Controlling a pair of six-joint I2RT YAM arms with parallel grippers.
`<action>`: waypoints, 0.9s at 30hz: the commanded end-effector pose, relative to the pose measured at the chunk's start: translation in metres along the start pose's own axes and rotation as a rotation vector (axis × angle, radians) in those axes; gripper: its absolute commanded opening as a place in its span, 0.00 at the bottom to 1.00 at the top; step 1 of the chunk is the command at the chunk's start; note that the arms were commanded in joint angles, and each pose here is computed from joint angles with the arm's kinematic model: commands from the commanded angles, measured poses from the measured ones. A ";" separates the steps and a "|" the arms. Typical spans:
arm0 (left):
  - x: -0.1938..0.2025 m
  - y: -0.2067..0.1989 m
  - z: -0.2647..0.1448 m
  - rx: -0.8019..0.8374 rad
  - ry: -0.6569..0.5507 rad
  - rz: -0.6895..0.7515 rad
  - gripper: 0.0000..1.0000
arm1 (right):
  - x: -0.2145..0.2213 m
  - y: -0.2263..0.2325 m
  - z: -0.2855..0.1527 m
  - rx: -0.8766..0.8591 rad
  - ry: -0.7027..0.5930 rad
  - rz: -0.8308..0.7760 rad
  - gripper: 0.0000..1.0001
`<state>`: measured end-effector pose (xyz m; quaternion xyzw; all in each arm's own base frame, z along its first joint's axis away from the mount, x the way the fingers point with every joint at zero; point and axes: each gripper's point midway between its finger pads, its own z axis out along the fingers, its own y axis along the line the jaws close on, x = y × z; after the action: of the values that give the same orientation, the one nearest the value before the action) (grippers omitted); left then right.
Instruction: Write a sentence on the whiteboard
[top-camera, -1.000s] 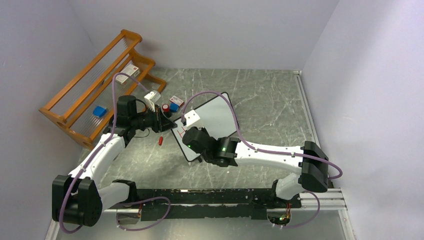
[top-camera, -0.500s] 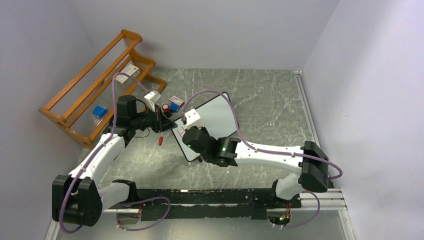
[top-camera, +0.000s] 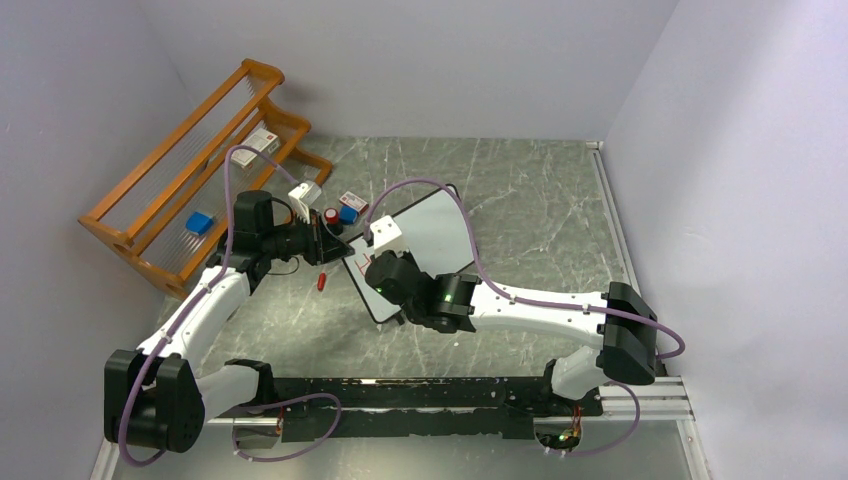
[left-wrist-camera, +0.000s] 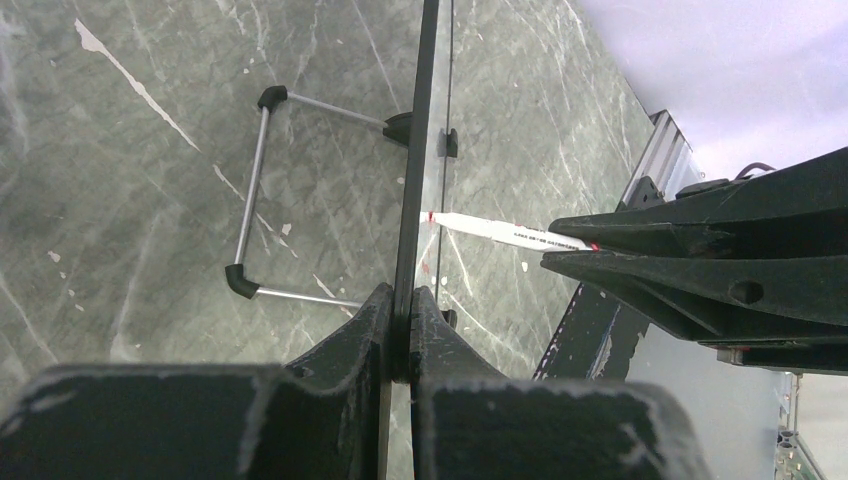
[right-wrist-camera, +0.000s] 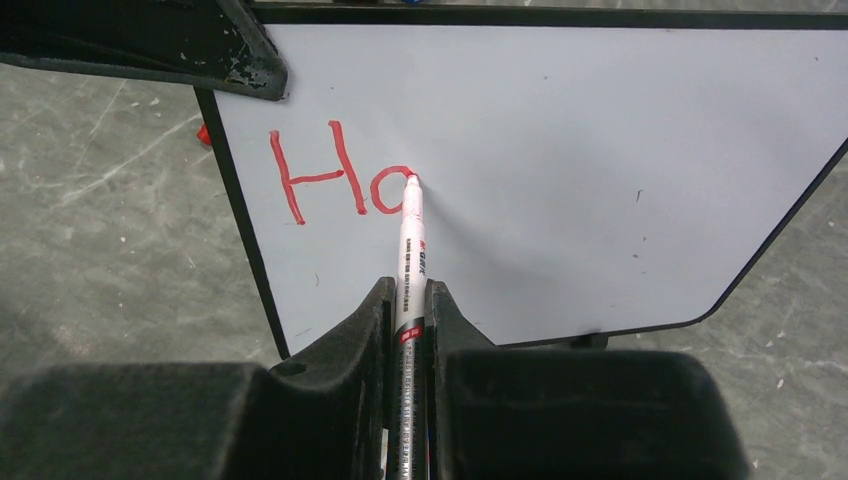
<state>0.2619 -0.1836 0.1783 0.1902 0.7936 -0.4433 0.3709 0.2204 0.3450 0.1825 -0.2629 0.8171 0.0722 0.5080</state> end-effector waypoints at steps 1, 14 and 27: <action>0.011 0.010 0.002 -0.030 0.029 -0.028 0.05 | -0.017 -0.006 0.003 0.028 -0.051 0.047 0.00; 0.010 0.011 0.002 -0.035 0.028 -0.027 0.05 | -0.002 -0.004 0.001 -0.003 -0.008 0.025 0.00; 0.010 0.011 0.002 -0.037 0.029 -0.028 0.05 | 0.011 -0.004 0.000 -0.014 0.026 0.016 0.00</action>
<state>0.2620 -0.1836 0.1780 0.1901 0.7938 -0.4433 0.3705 0.2193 0.3428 0.1792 -0.2653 0.8199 0.0772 0.5015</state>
